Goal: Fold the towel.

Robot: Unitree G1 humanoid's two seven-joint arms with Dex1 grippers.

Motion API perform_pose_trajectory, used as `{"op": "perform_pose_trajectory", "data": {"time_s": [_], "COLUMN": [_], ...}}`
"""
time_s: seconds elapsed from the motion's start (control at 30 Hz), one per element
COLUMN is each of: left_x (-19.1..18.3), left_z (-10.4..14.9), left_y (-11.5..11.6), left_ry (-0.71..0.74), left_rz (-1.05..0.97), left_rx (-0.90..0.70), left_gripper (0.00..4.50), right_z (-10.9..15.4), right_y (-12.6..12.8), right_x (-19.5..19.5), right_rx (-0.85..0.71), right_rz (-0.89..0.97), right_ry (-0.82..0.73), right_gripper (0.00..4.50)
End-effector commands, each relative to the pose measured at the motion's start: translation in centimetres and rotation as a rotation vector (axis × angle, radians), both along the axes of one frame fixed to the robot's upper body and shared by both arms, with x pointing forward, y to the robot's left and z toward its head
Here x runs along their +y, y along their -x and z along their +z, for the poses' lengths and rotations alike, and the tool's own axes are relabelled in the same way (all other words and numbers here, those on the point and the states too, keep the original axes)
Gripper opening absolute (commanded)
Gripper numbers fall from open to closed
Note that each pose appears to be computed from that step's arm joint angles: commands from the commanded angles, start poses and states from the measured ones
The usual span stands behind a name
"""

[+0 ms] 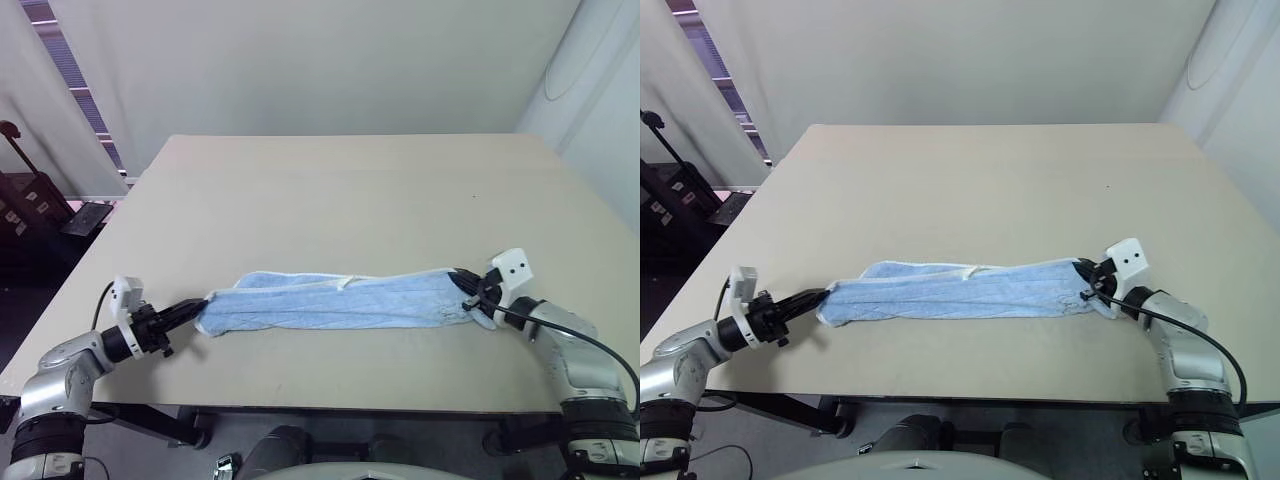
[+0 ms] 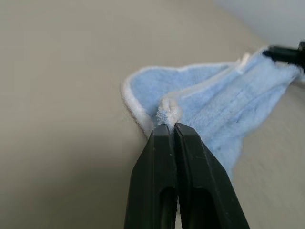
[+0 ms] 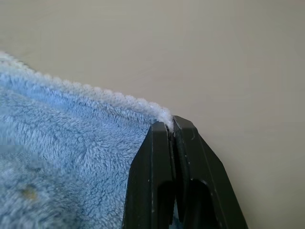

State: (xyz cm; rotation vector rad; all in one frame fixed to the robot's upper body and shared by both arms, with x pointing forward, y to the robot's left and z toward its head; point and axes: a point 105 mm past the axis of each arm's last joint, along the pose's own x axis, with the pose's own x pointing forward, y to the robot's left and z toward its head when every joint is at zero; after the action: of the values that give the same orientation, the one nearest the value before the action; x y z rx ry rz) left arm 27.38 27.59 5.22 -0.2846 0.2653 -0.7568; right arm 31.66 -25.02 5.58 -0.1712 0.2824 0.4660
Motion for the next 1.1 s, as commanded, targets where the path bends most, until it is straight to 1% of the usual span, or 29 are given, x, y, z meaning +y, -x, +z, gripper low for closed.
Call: {"op": "perform_pose_trajectory", "data": {"time_s": [0.03, 0.1, 0.17, 0.33, 0.43, 0.8, 1.03, 1.1], "left_x": [3.1, 2.4, 1.3, -1.0, -2.0, -3.4, -6.4, -7.0], "left_z": [1.7, 2.0, 2.3, 1.0, 0.2, 0.2, 1.1, 1.5], "left_y": [-1.9, -3.4, -4.1, -4.1, -4.1, -6.3, -7.5, -7.9], "left_ry": [-0.043, -0.015, 0.038, 0.052, 0.046, 0.04, 0.043, 0.057], "left_rz": [0.117, 0.119, 0.074, -0.079, -0.12, -0.081, -0.137, -0.125], "left_rx": [-0.095, -0.117, -0.12, -0.074, -0.056, -0.103, -0.137, -0.141], "left_gripper": [0.02, 0.02, 0.02, 0.02, 0.02, 0.02, 0.02, 0.02], "right_z": [1.2, 1.2, 1.4, 1.7, 2.0, 2.1, 2.8, 2.9], "right_y": [-0.7, -0.5, -0.3, 0.0, 0.3, 1.1, 1.2, 1.1], "right_x": [-1.0, -1.2, -1.4, -1.9, -2.3, -3.4, -5.1, -5.2], "right_rx": [-0.054, -0.052, -0.056, -0.069, -0.076, -0.076, -0.102, -0.104], "right_rz": [-0.043, -0.049, -0.052, -0.076, -0.093, -0.142, -0.212, -0.212], "right_ry": [0.021, 0.01, 0.006, -0.001, -0.007, -0.006, 0.01, 0.008], "right_gripper": [0.0, 0.0, 0.0, 0.0, 0.0, 0.0, 0.0, 0.0]}}
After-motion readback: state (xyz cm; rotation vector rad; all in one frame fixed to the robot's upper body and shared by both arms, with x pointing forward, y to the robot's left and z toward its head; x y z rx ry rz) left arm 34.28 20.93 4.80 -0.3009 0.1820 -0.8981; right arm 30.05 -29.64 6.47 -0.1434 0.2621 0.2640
